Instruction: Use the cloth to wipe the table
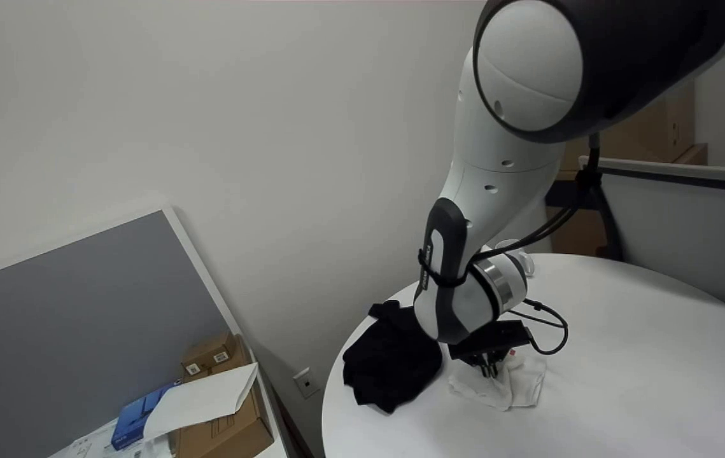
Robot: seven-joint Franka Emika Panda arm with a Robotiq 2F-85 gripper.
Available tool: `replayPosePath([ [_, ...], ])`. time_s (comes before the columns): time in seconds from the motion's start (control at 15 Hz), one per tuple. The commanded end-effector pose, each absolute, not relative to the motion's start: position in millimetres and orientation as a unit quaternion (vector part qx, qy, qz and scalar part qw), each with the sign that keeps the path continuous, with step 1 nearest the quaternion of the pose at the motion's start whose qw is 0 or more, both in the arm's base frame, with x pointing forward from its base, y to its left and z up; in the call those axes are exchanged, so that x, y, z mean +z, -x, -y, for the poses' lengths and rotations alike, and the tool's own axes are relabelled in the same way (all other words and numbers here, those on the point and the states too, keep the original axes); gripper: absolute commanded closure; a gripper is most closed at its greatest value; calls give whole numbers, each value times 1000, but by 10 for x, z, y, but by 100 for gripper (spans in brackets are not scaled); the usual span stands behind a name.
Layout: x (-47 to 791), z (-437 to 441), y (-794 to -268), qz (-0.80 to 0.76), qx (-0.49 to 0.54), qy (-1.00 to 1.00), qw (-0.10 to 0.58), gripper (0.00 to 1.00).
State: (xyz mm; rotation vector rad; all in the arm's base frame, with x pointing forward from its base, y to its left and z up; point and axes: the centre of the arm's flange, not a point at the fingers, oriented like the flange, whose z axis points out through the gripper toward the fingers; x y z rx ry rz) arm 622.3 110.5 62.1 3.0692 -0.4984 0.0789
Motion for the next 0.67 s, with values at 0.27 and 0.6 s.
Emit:
replayPosePath([
  [0.27, 476, 200, -6433, 252, 3, -967, 24, 99],
  [0.6, 456, 833, -6233, 296, -8, -955, 27, 99],
])
